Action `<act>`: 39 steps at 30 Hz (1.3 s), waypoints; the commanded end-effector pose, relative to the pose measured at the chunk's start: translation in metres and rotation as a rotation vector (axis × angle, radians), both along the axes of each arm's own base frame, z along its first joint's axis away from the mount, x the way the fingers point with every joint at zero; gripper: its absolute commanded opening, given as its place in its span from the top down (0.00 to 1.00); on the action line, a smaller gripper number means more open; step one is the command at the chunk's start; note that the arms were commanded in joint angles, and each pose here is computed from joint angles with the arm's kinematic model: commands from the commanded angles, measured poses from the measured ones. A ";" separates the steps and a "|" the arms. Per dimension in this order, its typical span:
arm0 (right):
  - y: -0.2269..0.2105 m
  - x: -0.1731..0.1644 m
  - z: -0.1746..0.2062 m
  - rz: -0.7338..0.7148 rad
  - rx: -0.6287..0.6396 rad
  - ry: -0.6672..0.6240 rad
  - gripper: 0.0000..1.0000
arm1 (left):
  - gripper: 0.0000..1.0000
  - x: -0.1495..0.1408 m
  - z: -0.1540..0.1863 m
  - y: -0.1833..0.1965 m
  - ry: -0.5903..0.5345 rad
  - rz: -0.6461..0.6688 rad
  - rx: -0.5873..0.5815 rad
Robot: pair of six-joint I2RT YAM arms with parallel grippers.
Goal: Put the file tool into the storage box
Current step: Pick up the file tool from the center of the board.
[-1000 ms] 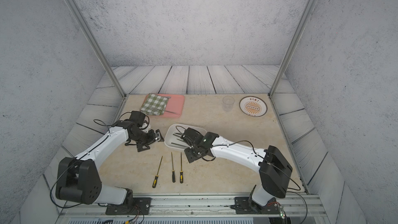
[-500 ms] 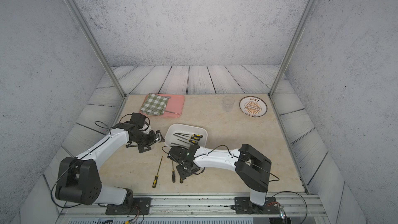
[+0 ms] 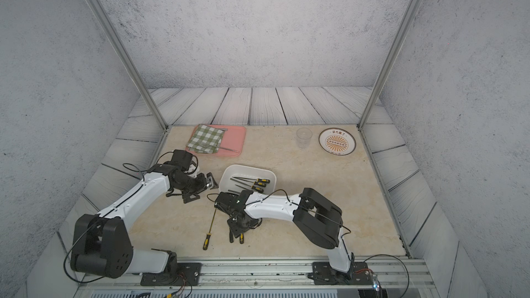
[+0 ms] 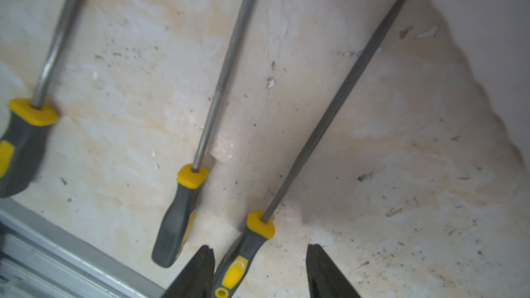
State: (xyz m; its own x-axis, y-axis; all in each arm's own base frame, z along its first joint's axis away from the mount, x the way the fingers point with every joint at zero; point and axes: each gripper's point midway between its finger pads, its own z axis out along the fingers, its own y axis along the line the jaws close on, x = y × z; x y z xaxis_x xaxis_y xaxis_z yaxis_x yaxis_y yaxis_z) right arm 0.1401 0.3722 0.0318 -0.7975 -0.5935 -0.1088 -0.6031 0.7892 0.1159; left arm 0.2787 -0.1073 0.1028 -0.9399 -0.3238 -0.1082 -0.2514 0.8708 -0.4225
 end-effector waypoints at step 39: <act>-0.051 0.002 0.039 0.236 -0.062 -0.130 0.81 | 0.02 0.016 0.018 0.008 -0.049 0.014 0.052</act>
